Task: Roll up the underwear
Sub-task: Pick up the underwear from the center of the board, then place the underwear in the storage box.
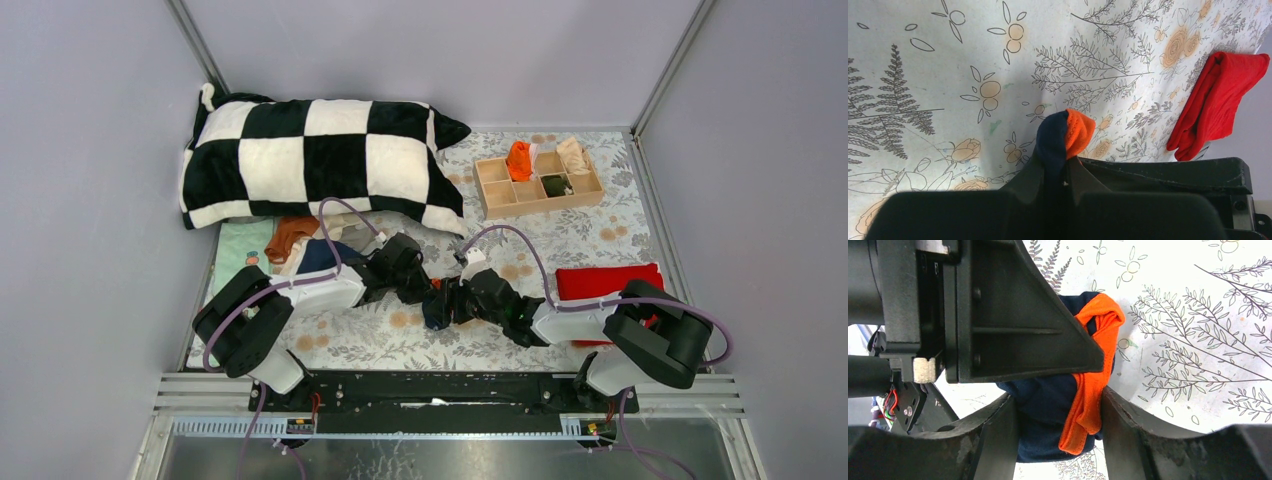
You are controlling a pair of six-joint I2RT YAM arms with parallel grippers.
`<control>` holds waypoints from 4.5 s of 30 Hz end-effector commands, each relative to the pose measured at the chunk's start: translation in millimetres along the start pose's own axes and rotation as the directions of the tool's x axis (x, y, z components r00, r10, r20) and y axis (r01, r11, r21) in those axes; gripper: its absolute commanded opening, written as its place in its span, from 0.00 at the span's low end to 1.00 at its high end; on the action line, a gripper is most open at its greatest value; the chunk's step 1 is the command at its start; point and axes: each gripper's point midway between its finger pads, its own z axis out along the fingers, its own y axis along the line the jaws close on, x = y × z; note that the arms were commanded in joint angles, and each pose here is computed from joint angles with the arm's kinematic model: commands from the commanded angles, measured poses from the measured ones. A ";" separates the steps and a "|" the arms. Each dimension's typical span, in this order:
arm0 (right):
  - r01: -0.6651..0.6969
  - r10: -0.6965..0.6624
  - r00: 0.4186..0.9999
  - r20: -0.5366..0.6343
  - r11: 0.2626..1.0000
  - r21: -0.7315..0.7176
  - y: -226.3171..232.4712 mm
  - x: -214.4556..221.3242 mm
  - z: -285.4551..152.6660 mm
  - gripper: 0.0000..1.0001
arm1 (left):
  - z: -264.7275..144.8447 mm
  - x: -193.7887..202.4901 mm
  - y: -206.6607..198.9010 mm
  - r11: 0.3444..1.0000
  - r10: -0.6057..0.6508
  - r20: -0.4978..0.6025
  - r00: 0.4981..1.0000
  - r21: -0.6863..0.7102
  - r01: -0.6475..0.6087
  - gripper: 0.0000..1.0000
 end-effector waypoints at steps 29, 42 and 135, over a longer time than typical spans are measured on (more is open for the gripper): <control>0.008 -0.013 0.997 0.075 0.998 0.069 0.0 -31.6 -33.3 0.00 | -62.6 -80.7 -31.9 1.000 0.000 0.268 0.963 -0.011 0.003 0.99; 0.159 -0.250 0.957 0.149 0.877 0.453 -82.0 -201.2 -107.1 0.00 | -107.3 -81.1 16.4 0.972 0.218 0.334 0.917 -0.160 -0.173 0.99; 0.585 -0.409 0.749 -0.521 0.778 0.229 -321.9 -175.2 14.6 0.09 | -95.0 -102.0 51.8 0.935 0.316 0.322 0.892 -0.262 -0.237 0.99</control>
